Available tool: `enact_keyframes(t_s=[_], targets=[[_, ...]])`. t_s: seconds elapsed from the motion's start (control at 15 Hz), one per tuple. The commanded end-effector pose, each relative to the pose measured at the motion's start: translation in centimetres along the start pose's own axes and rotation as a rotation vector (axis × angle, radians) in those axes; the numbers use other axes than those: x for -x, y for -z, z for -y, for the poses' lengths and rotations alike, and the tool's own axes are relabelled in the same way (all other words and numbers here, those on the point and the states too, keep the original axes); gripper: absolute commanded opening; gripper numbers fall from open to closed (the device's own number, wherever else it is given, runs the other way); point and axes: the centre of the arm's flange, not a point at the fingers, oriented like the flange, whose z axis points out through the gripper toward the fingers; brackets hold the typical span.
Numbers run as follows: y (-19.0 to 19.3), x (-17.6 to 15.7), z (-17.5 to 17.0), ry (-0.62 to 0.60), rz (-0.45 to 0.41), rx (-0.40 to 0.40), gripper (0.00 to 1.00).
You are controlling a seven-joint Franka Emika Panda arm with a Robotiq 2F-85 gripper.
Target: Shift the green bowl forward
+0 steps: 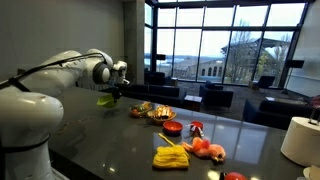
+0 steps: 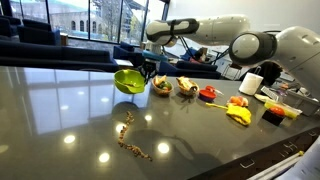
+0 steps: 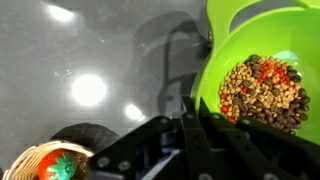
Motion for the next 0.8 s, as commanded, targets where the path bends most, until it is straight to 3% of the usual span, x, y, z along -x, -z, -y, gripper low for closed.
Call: enact_keyframes(t_s=[0.0,0.73], targets=[[0.4,3.5,-3.0,-0.006,0.015,-0.004,0.01],[-0.4,6.8,-6.2,-0.014,-0.014,0.033,0.01]])
